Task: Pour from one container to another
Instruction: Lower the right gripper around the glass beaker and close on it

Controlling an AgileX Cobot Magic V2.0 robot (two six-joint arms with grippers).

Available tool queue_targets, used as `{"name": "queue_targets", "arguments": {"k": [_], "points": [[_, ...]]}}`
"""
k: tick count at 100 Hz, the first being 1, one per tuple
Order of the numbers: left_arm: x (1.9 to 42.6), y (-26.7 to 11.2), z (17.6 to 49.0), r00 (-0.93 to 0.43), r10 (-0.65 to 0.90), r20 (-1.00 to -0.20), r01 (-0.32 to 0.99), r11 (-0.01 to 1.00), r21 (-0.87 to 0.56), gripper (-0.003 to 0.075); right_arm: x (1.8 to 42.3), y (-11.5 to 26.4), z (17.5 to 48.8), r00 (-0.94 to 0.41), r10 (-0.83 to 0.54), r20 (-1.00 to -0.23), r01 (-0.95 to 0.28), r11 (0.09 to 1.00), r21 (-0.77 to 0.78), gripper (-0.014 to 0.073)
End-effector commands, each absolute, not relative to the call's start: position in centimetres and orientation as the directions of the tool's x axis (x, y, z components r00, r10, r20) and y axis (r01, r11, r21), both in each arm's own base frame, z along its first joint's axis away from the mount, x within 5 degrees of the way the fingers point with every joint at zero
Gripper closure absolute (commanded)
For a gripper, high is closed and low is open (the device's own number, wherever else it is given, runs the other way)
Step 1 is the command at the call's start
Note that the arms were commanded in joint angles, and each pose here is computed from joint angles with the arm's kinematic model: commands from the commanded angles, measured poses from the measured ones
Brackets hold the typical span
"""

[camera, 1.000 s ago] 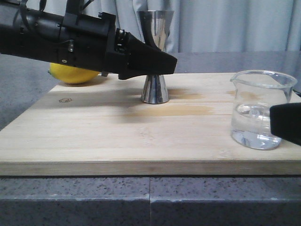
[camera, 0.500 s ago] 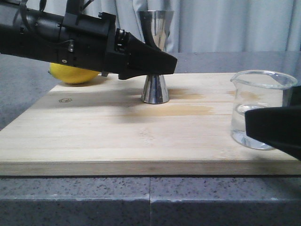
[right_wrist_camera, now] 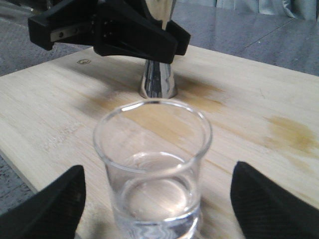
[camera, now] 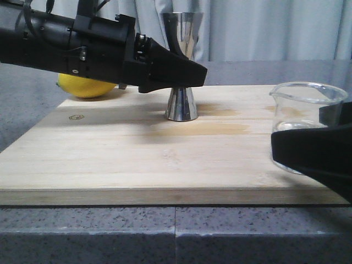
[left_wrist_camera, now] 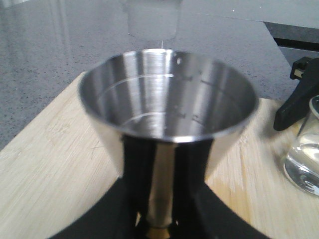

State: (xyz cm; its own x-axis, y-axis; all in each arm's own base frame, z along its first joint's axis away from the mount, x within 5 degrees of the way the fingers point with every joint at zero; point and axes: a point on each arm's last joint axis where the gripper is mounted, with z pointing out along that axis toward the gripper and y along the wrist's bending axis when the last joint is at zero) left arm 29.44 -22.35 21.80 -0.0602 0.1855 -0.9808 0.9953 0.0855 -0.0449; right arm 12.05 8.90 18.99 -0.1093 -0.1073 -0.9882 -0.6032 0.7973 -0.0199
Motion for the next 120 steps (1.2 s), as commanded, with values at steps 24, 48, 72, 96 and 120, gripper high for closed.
{"name": "queue_targets", "arguments": {"k": [24,48,72,96,120], "points": [[29.12,-22.71,24.85,-0.030,0.059,-0.998,0.997,0.068,-0.025,0.0598,13.00,9.65,20.09,0.001,-0.031,-1.000,-0.604,0.796,-0.025,0.0054],[29.12,-22.71,24.85,-0.030,0.059,-0.998,0.997,0.068,-0.025,0.0598,13.17,9.78,19.91,0.002,-0.029,-1.000,-0.604,0.796,-0.024,0.0054],[29.12,-22.71,24.85,-0.030,0.059,-0.998,0.997,0.068,-0.025,0.0598,13.20,9.80,19.83,-0.003,-0.032,-0.999,-0.605,0.796,-0.024,0.0054],[29.12,-22.71,24.85,-0.030,0.059,-0.998,0.997,0.068,-0.025,0.0598,13.20,9.80,19.83,-0.003,-0.032,-0.999,-0.605,0.796,-0.024,0.0153],[29.12,-22.71,24.85,-0.030,0.059,-0.998,0.997,0.068,-0.025,0.0598,13.26,9.85,19.93,0.002,-0.029,-1.000,-0.605,0.796,-0.024,0.0169]]}}
